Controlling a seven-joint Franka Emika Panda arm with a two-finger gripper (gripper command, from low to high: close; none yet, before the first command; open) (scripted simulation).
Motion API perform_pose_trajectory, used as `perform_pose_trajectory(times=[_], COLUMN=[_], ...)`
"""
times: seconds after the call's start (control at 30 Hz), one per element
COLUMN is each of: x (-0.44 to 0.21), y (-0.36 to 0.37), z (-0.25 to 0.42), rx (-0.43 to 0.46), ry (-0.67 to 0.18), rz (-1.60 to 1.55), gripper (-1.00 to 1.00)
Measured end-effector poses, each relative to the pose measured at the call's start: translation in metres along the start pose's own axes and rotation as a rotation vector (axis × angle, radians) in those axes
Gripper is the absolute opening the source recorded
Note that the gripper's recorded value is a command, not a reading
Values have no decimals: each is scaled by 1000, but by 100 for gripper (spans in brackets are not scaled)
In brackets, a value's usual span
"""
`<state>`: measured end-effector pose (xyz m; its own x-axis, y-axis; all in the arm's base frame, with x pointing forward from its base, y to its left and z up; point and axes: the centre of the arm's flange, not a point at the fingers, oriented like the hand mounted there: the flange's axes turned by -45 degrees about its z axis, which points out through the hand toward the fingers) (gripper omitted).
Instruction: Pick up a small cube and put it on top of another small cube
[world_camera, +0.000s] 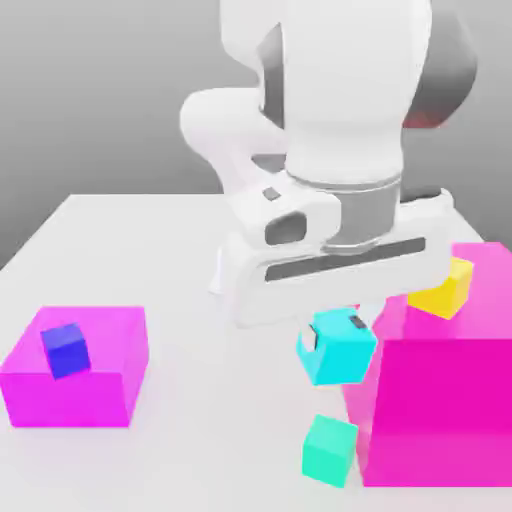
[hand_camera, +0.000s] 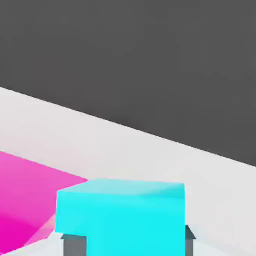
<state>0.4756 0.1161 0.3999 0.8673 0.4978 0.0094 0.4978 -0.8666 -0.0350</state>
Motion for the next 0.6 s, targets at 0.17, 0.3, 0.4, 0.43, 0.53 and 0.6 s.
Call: perform_pose_trajectory(times=[0.17,0.3,0.4,0.43,0.53,0.6], x=[-20,-25,-26,-26,-27,-25], y=[-101,-116,-116,-116,-116,-117], z=[-54,-11,-4,-4,0,-17], rx=[-21,-27,-27,-27,-30,-32], ry=[-13,-16,-17,-17,-17,-17], rz=[-378,-442,-444,-444,-445,-446], gripper=[-100,-100,100,100,100,100])
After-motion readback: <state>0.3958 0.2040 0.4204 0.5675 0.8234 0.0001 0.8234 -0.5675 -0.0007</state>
